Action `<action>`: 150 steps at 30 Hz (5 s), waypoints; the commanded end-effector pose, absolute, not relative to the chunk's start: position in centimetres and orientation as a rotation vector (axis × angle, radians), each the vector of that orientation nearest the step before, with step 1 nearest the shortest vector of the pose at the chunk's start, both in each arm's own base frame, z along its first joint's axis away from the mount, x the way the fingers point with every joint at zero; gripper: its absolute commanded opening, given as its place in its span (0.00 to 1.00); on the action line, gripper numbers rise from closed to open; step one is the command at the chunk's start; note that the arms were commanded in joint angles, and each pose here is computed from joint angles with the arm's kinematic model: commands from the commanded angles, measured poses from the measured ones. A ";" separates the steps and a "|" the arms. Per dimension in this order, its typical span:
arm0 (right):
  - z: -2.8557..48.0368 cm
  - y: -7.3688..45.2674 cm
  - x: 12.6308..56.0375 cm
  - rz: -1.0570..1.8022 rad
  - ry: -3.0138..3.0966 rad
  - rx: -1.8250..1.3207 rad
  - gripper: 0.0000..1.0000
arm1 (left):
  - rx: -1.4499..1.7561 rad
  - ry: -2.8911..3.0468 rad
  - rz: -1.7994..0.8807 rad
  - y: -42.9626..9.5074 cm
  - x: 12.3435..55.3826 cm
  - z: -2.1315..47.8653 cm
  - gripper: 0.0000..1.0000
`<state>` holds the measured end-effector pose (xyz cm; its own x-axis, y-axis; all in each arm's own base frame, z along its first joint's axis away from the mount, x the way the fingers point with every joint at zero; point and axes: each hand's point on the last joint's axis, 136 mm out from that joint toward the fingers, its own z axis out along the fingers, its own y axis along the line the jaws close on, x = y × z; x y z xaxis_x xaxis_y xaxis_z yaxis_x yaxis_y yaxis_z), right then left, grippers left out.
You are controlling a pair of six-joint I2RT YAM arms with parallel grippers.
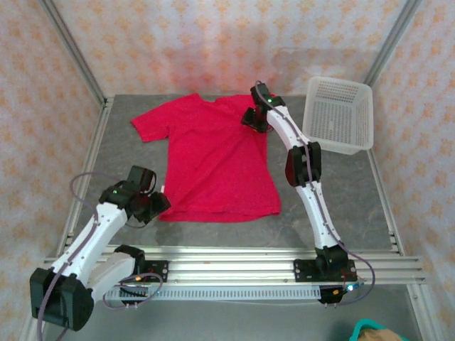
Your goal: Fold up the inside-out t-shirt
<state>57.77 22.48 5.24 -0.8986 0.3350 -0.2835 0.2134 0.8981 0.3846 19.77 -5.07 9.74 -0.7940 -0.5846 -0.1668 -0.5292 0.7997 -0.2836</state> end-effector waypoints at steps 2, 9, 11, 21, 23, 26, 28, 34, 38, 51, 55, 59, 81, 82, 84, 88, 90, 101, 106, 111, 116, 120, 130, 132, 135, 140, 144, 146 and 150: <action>13.6 22.1 51.8 0.418 2.768 0.208 0.52 | -0.744 2.651 -0.154 -3.5 24.1 13.8 0.52; 12.8 22.7 39.0 0.385 2.796 0.038 0.48 | -0.719 2.593 -0.433 -8.4 31.1 13.8 0.52; 12.0 23.1 35.6 0.356 2.793 -0.006 0.47 | -0.716 2.624 -0.435 -8.9 32.0 13.1 0.50; 6.0 25.5 25.7 0.206 2.888 -0.176 0.46 | -0.739 2.695 -0.394 -8.8 31.6 9.1 0.48; 5.8 26.0 25.2 0.203 2.895 -0.196 0.46 | -0.748 2.703 -0.396 -8.8 31.2 8.5 0.48; 5.4 26.4 24.6 0.219 2.905 -0.210 0.46 | -0.758 2.716 -0.384 -8.7 30.7 7.8 0.48; 4.8 26.5 24.2 0.219 2.921 -0.218 0.46 | -0.759 2.720 -0.384 -8.7 30.6 7.7 0.48; 3.2 26.2 23.4 0.182 2.956 -0.237 0.45 | -0.764 2.721 -0.380 -8.6 30.5 7.6 0.47; 2.7 26.1 23.4 0.166 2.968 -0.247 0.41 | -0.766 2.726 -0.378 -8.6 30.5 7.5 0.47; 4.5 25.9 23.6 0.155 2.947 -0.266 0.00 | -0.752 2.728 -0.372 -8.6 30.4 7.8 0.46; 5.4 25.1 23.3 0.128 2.939 -0.263 0.01 | -0.745 2.734 -0.361 -8.5 30.3 7.7 0.46; 5.8 22.2 22.2 0.032 2.924 -0.230 0.41 | -0.745 2.738 -0.355 -8.4 30.1 7.6 0.46; 5.1 15.5 21.0 -0.144 2.805 -0.068 0.74 | -0.747 2.736 -0.366 -8.5 30.2 7.6 0.46; 4.8 15.2 21.1 -0.154 2.812 -0.067 0.73 | -0.746 2.737 -0.369 -8.6 30.2 7.6 0.46; 4.4 15.1 21.1 -0.147 2.827 -0.059 0.69 | -0.741 2.736 -0.368 -8.6 30.2 7.8 0.46; 3.9 15.3 21.2 -0.114 2.842 -0.046 0.55 | -0.741 2.734 -0.359 -8.5 30.2 7.9 0.46; 3.8 15.3 21.2 -0.107 2.847 -0.041 0.51 | -0.740 2.737 -0.355 -8.5 30.1 7.8 0.46; 3.0 14.9 21.1 -0.132 2.872 -0.042 0.27 | -0.739 2.738 -0.363 -8.6 30.3 7.8 0.44; 4.2 15.1 21.2 -0.110 2.866 -0.040 0.23 | -0.738 2.738 -0.364 -8.6 30.4 7.8 0.44; 6.0 15.6 21.1 -0.062 2.868 -0.059 0.17 | -0.705 2.729 -0.352 -8.7 30.5 8.2 0.44; 6.5 16.0 21.1 -0.044 2.873 -0.073 0.02 | -0.662 2.738 -0.341 -9.2 30.5 8.4 0.44; 6.7 16.3 21.0 -0.036 2.893 -0.089 0.04 | -0.588 2.747 -0.349 -10.2 30.6 8.9 0.44; 9.7 17.3 22.7 0.324 2.877 0.150 0.01 | 0.192 2.566 -0.474 -18.8 29.6 13.5 0.58; 9.7 17.4 23.4 0.418 2.864 0.222 0.01 | 0.376 2.456 -0.478 -21.1 28.9 14.1 0.62; 9.9 17.3 24.1 0.481 2.843 0.273 0.01 | 0.634 2.325 -0.486 -23.7 27.5 14.1 0.70; 10.0 17.2 24.4 0.511 2.838 0.284 0.01 | 0.972 2.279 -0.401 -26.0 26.6 12.0 0.70; 9.5 16.7 23.6 0.504 2.850 0.289 0.01 | 1.113 2.340 -0.295 -26.0 25.9 9.5 0.67; 9.1 16.3 23.1 0.500 2.852 0.297 0.01 | 1.184 2.360 -0.193 -25.2 25.3 8.5 0.66; 8.3 15.5 22.4 0.465 2.867 0.301 0.02 | 1.269 2.382 -0.073 -24.2 24.4 7.3 0.66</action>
